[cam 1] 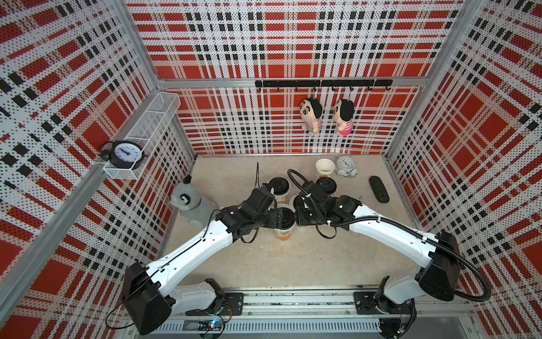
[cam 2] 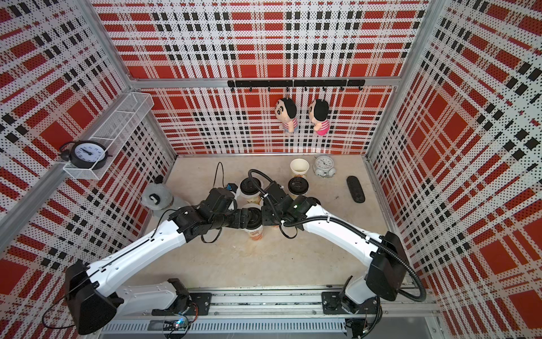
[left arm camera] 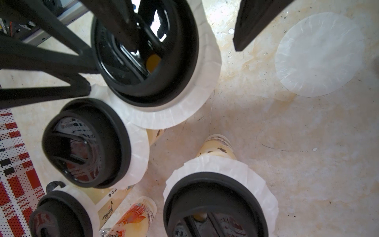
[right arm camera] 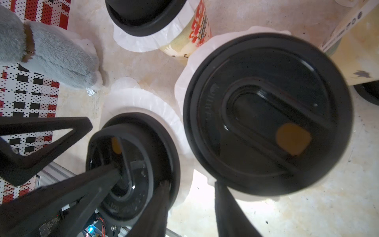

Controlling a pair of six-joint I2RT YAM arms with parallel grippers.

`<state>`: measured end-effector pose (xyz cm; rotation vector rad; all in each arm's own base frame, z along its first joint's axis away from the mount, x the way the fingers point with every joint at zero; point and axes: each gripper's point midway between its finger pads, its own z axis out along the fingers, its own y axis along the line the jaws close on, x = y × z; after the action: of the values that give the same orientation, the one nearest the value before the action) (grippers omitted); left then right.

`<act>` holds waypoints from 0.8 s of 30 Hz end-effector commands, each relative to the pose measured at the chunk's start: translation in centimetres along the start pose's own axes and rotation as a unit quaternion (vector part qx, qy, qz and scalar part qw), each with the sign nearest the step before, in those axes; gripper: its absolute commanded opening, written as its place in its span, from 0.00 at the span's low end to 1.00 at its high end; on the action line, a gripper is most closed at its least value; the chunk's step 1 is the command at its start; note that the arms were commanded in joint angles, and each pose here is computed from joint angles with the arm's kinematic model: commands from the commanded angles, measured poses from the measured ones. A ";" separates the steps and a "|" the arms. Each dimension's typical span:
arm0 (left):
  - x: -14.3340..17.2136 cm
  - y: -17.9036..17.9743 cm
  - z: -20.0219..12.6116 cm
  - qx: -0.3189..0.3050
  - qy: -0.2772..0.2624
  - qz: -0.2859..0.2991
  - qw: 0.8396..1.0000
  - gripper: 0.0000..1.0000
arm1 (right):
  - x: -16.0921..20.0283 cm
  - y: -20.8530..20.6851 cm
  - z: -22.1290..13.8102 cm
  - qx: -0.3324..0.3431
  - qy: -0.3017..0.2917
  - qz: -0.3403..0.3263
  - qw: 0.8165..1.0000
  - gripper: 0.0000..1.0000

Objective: Put the leak-proof paper on the milk tea cups
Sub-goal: Secure the cup lid on the cup.

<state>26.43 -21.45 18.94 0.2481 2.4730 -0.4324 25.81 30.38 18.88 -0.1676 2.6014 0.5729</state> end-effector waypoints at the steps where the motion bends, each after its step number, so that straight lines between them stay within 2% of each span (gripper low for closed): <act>1: 3.3 1.7 0.8 -0.028 0.058 0.008 0.998 0.76 | 2.1 -1.4 0.9 0.028 0.024 0.007 0.999 0.39; 14: 3.9 2.0 0.8 -0.027 0.062 0.007 0.998 0.76 | 5.8 -3.9 2.3 0.064 0.062 0.019 0.996 0.39; 24: 4.5 2.6 0.6 -0.029 0.060 0.000 0.998 0.76 | 5.8 -3.8 2.0 0.068 0.060 0.016 0.996 0.39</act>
<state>26.04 -21.20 18.70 0.2355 2.4528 -0.4703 25.20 30.56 17.88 -0.0801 2.5699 0.6189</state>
